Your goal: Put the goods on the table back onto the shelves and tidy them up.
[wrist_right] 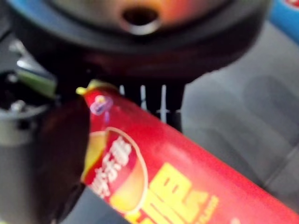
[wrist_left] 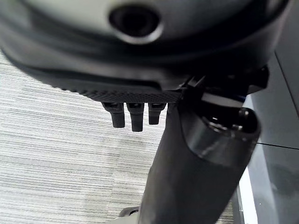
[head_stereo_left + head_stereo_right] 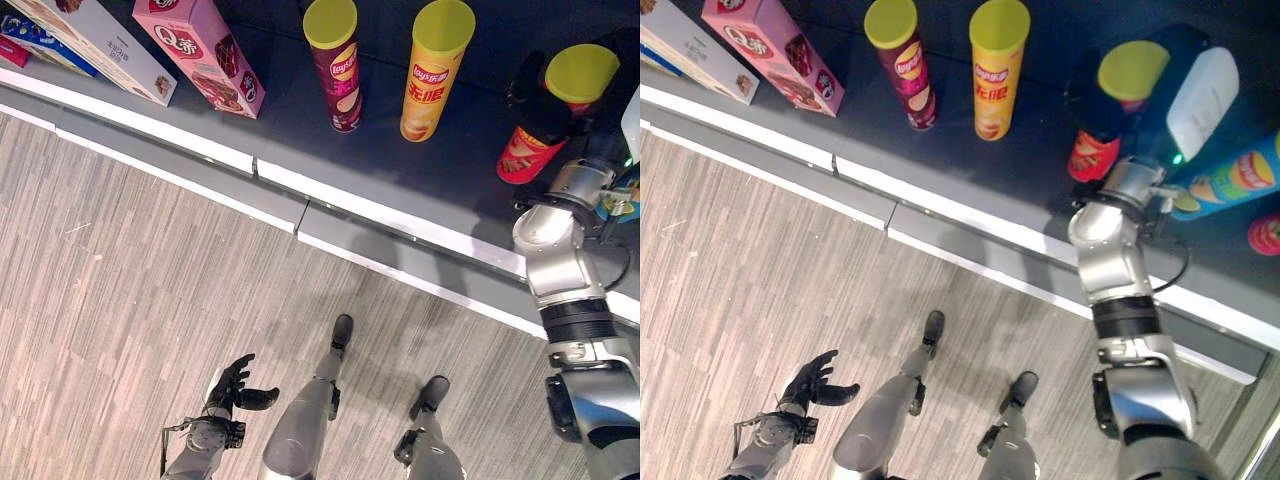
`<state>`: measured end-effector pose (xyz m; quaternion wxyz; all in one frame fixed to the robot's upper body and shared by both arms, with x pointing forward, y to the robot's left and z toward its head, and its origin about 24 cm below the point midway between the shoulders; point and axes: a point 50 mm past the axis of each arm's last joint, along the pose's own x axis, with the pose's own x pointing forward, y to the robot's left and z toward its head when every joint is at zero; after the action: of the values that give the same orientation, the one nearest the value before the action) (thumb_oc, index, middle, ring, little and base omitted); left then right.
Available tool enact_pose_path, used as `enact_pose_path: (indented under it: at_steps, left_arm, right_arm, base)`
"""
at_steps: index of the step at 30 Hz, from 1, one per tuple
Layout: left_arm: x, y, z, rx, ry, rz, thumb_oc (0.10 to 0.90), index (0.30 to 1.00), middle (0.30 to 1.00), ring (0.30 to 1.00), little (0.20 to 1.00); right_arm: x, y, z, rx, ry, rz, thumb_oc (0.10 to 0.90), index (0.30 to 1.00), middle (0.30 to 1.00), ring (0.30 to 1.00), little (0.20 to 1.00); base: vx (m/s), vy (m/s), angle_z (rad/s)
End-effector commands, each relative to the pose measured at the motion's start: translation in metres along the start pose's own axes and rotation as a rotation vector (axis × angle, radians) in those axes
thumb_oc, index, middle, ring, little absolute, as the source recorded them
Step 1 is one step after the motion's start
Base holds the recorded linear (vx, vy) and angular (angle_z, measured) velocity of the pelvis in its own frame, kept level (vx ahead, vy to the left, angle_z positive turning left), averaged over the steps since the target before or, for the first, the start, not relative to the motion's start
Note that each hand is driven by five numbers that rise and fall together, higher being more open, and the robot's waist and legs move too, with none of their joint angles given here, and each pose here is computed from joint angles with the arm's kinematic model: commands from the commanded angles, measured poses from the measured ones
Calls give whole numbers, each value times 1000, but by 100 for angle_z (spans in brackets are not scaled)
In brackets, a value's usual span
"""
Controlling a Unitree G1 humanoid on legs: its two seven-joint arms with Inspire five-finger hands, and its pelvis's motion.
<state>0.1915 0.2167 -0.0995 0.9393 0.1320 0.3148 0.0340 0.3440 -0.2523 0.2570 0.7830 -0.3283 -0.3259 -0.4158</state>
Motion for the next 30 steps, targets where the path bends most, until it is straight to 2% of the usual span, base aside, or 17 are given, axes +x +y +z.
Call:
enact_pose_path:
  at_steps: [1,8,24,25,26,27,30]
  left_arm:
    - [-4,10,-11,47,18,52,800,900,900,900,900]
    - [-4,8,-9,42,12,58,800,900,900,900,900]
    - [-4,7,-8,49,3,60,800,900,900,900,900]
    - [-4,6,-8,49,2,60,800,900,900,900,900]
    - [-4,6,-9,51,6,58,800,900,900,900,900]
    - [-4,6,-9,54,9,58,800,900,900,900,900]
    - [-5,7,-11,52,13,58,800,900,900,900,900]
  right_arm:
    - [17,-25,31,81,-170,-147,400,300,300,300,300]
    - [8,-19,31,147,-128,-156,400,300,300,300,300]
    - [4,-18,20,76,-119,-136,400,300,300,300,300]
    - [4,-18,20,76,-119,-137,515,472,472,472,472]
    - [3,-18,20,82,-116,-132,778,867,867,867,867]
    - [2,-17,20,86,-117,-128,800,900,900,900,900]
    - [0,-14,21,92,-114,-114,800,900,900,900,900]
  base:
    - [0,0,0]
    - [0,0,0]
    - [-3,0,0]
    - [-31,9,-3]
    - [0,0,0]
    - [0,0,0]
    - [0,0,0]
